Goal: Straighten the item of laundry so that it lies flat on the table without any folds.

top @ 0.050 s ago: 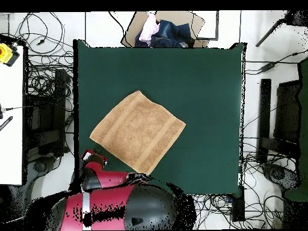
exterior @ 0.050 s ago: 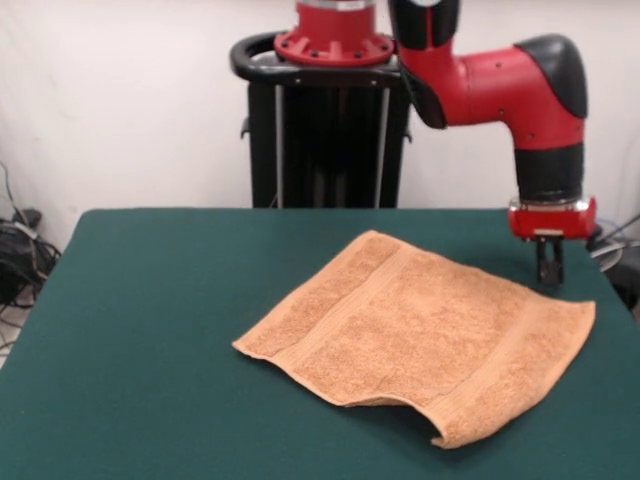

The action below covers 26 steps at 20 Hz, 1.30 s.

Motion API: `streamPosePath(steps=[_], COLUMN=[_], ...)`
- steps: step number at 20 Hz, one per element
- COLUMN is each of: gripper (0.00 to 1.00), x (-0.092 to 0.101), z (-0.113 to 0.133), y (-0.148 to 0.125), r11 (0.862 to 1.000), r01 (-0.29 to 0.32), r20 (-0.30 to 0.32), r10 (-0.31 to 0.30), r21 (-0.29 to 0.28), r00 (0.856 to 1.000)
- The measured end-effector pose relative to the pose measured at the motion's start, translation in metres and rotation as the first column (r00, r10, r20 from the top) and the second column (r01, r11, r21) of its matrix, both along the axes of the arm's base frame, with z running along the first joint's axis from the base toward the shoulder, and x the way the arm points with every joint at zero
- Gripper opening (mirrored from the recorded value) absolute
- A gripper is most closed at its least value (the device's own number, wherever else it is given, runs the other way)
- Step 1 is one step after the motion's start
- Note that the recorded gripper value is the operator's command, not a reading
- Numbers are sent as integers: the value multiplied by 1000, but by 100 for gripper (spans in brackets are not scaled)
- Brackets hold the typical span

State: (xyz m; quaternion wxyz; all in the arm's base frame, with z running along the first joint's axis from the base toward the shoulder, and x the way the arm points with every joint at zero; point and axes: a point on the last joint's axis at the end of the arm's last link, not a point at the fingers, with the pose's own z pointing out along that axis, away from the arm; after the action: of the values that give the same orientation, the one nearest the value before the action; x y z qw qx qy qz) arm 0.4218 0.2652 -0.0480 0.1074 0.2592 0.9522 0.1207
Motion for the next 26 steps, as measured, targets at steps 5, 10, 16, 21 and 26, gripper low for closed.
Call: streamPosePath(steps=[5, 10, 16, 21, 26], gripper=[0, 0, 0, 0, 0], x=[-11, -7, 5, 20, 27], z=[7, 17, 30, 46, 56], y=[0, -23, -59, -94, -135], r11=[999, 995, 988, 980, 969], r01=[5, 21, 60, 100, 130], r20=[-49, -86, -91, -77, -54], r10=[-7, -29, -73, -115, -144], r21=[-46, -94, -144, -173, -212], r00=[999, 996, 993, 990, 988])
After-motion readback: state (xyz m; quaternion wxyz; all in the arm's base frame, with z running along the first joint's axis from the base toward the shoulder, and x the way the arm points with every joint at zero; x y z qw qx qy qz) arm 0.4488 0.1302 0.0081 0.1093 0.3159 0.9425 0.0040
